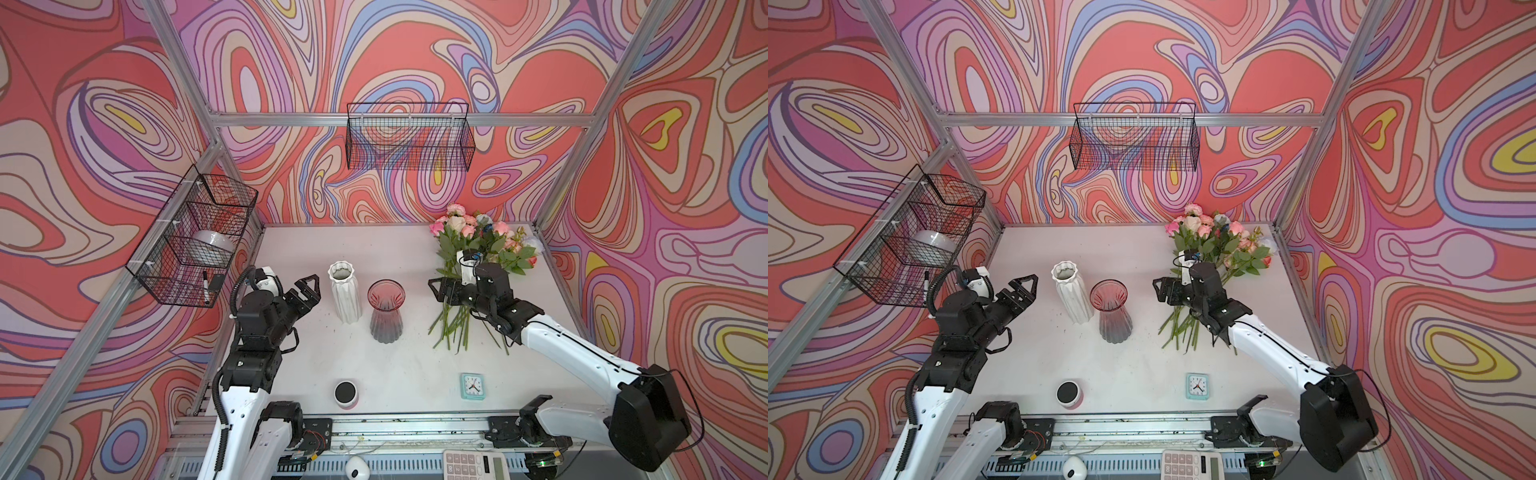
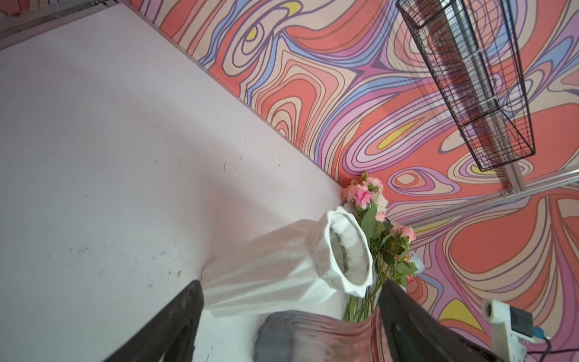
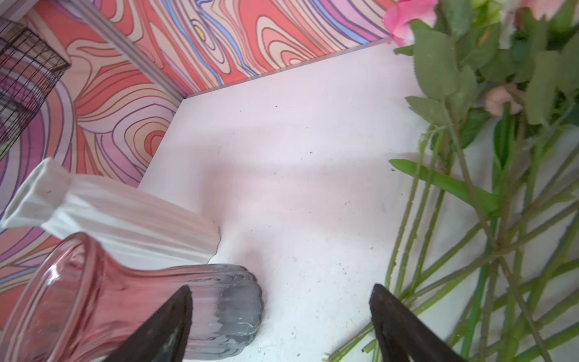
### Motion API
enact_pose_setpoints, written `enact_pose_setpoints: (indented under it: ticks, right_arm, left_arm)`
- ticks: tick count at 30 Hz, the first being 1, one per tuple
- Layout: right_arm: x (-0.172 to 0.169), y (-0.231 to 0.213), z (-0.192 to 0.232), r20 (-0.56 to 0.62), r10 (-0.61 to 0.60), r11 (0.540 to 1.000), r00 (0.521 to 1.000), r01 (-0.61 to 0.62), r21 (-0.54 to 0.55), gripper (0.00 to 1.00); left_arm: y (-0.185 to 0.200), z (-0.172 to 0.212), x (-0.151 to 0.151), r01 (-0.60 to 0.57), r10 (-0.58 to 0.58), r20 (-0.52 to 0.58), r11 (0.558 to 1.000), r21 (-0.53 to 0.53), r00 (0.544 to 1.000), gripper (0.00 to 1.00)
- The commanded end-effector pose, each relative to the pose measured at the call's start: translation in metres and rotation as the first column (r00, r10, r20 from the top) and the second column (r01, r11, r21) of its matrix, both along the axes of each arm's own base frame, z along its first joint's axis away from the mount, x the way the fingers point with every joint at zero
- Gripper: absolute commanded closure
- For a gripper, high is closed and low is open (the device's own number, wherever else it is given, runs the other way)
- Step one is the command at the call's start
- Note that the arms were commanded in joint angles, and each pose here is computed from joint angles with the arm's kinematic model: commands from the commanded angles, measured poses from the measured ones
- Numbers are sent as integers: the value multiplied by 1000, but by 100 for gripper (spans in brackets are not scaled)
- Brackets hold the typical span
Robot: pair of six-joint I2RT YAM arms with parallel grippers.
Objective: Arrange the flowers into the vase
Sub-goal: 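Reach the right gripper toward the roses while the left gripper nears the white vase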
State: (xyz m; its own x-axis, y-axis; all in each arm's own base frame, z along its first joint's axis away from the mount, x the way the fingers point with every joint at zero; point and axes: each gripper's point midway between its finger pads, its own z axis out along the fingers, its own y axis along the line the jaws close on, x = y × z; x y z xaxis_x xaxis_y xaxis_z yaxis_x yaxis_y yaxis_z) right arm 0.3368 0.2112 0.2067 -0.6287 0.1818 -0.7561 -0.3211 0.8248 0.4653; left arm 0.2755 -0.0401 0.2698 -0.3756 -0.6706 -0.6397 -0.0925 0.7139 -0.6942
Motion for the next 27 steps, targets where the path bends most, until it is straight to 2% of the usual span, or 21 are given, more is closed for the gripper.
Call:
enact_pose_setpoints:
  ticks: [1,5,9,10,15,19,27]
  right_arm:
    - [-6,0,27,72,-4,1000,997,5,-13,9]
    - [-8,-2,31,79,-24,1000,997,24,-3,9]
    - [-7,-2,33,78,-32,999,996,32,9,9]
    - [-6,-1,33,78,-32,999,996,31,12,9]
    - [-7,-3,38,81,-35,999,996,35,9,8]
    - [-10,-6,42,94,-38,999,995,37,11,8]
    - [-15,-10,51,112,-43,999,993,43,7,8]
  left_arm:
    - [-11,-21,-29,63,-59,-128,998,28,990,10]
    - [-23,-61,-43,98,-95,-219,995,6,971,11]
    - [-48,-103,-40,154,-151,-262,988,-10,953,10]
    - [-54,-124,-41,172,-165,-293,985,-4,942,10]
    - [-74,-161,-24,224,-208,-316,974,14,926,10]
    - [-78,-193,-10,221,-192,-369,975,36,909,11]
    - [-71,-200,25,154,-115,-289,981,117,950,28]
